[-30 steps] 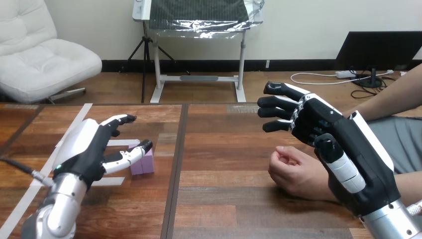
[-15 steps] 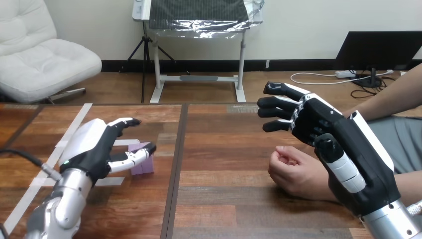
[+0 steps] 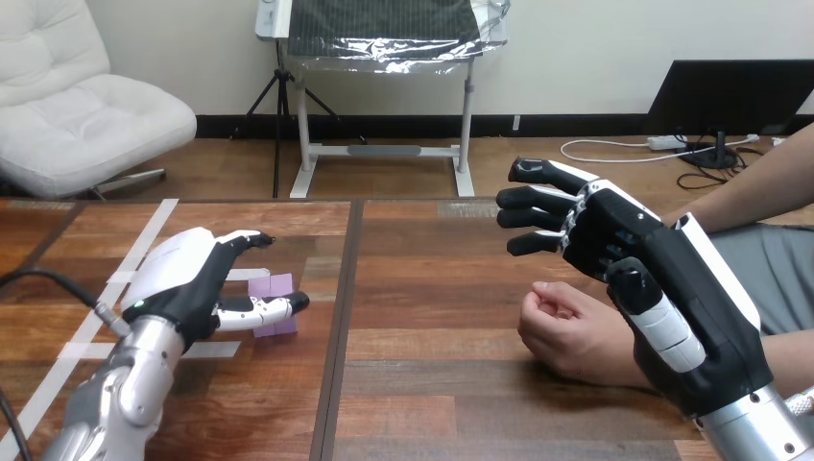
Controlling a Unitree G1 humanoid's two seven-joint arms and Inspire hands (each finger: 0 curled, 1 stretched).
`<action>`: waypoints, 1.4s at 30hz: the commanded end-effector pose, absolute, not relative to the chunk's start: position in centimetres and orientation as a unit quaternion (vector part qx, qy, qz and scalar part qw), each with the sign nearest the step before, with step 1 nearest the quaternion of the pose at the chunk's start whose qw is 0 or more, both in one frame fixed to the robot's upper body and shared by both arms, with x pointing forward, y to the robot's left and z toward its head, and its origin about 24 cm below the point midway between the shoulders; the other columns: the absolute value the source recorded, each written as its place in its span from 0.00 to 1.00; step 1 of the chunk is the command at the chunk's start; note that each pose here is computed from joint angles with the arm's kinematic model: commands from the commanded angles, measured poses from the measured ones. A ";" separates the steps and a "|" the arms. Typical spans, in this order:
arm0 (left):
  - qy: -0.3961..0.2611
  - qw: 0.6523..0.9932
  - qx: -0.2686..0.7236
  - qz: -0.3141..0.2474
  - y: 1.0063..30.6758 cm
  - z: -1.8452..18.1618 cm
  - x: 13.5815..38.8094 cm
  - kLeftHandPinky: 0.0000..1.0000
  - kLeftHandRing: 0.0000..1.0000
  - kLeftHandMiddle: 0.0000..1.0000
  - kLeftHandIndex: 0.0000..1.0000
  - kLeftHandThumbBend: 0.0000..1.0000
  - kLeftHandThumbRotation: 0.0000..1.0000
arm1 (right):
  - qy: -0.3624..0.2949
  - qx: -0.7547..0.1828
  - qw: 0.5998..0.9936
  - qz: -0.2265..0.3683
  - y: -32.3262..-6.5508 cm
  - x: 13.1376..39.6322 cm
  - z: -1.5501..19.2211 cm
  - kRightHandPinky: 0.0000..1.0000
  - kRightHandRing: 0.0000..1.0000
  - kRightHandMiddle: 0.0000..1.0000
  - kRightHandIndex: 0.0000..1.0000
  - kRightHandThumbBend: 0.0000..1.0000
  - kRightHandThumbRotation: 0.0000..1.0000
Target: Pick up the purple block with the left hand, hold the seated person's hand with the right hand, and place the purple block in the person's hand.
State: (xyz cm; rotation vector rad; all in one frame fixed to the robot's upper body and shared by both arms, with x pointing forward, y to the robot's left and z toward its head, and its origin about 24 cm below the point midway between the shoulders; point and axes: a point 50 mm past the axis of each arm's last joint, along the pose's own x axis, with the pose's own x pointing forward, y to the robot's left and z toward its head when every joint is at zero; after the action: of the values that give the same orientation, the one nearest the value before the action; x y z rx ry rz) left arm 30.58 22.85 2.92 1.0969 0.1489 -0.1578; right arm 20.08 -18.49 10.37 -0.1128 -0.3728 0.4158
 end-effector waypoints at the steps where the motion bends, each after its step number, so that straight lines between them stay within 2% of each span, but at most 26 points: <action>1: 0.024 0.836 0.545 -0.058 22.6 5.8 32.9 0.90 0.86 0.88 0.84 0.78 0.46 | -0.229 -0.068 0.953 0.189 -18.7 20.5 11.9 0.69 0.77 0.78 0.82 1.00 0.84; 11: 0.035 0.830 0.553 -0.066 22.5 5.6 33.5 0.89 0.86 0.87 0.84 0.81 0.40 | -0.229 -0.070 0.953 0.186 -18.8 20.5 11.9 0.69 0.76 0.77 0.81 1.00 0.84; 42: 0.085 0.809 0.573 -0.099 22.4 4.8 34.6 0.92 0.86 0.86 0.84 0.85 0.39 | -0.231 -0.062 0.952 0.191 -18.7 20.5 12.0 0.70 0.76 0.77 0.81 1.00 0.83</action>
State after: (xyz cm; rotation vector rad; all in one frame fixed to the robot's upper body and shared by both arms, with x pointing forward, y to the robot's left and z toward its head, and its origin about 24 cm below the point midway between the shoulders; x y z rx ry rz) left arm 32.53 22.62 2.02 1.1793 0.2602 -0.2386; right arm 20.00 -18.52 10.61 -0.1282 -0.4004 0.4021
